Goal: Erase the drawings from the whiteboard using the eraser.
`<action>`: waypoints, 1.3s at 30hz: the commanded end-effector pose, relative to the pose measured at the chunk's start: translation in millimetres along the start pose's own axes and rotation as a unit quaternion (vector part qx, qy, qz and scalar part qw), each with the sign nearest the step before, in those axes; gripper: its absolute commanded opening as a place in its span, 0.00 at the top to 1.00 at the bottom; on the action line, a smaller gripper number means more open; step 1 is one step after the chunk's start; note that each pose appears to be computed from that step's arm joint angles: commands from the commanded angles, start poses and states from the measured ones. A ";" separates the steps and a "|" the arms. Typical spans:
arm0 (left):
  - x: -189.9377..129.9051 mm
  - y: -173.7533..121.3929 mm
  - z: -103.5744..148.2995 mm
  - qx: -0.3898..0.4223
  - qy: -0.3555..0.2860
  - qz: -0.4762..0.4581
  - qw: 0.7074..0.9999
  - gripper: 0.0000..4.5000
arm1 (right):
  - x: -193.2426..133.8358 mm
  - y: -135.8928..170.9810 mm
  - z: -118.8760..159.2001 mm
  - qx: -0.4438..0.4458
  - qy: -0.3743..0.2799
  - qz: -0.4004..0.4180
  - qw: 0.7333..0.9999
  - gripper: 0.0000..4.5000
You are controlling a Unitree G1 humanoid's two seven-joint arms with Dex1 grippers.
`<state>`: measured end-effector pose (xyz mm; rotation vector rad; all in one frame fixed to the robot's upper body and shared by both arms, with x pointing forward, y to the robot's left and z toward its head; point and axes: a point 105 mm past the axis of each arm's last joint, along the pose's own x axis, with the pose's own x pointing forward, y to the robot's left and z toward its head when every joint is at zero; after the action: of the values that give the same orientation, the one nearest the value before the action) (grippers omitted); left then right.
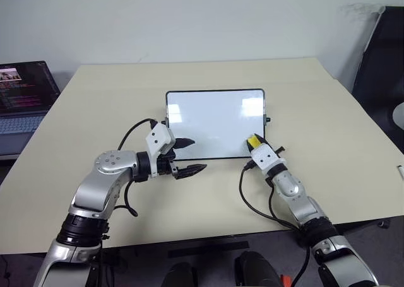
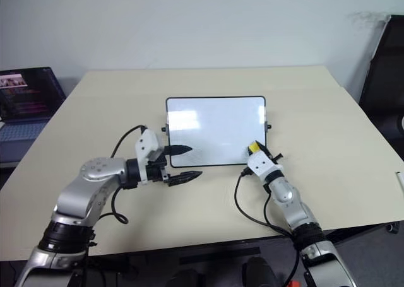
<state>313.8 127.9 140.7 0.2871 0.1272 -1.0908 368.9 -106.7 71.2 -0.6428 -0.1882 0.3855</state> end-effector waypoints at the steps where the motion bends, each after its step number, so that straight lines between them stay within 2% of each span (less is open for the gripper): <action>1: -0.2 0.3 8.3 0.018 -0.014 -0.004 1.000 0.00 | -17.1 16.5 -38.9 0.026 0.108 0.044 0.993 0.75; 4: -0.8 0.2 7.2 0.017 -0.013 -0.003 1.000 0.00 | -18.3 13.0 -30.7 0.036 0.108 0.045 0.992 0.75; 8: -2.7 0.2 4.9 0.014 -0.010 0.000 1.000 0.00 | -16.9 6.2 -4.5 0.055 0.090 0.051 0.993 0.75; 13: -4.3 -1.2 3.3 0.012 -0.009 0.000 1.000 0.00 | -7.8 -23.1 48.7 0.073 0.007 0.001 0.997 0.75; 18: -5.1 -2.7 0.8 0.010 -0.008 -0.002 1.000 0.00 | 3.0 -45.5 70.7 0.067 -0.027 -0.046 0.996 0.75; 25: -3.9 -4.1 0.3 0.009 -0.009 -0.004 1.000 0.00 | 14.7 -38.8 49.8 0.028 0.013 -0.026 0.999 0.75; 32: -3.0 -5.8 3.4 0.010 -0.012 -0.003 1.000 0.00 | -5.7 -16.9 12.5 -0.010 0.077 0.042 0.996 0.75; 39: -1.2 -6.1 5.6 0.010 -0.013 -0.004 1.000 0.00 | -15.5 -29.8 -1.7 -0.006 0.111 0.026 0.993 0.75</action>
<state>309.3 128.9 132.1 0.2807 0.1474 -1.0925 360.9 -111.3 108.1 -0.6938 -0.0832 0.4211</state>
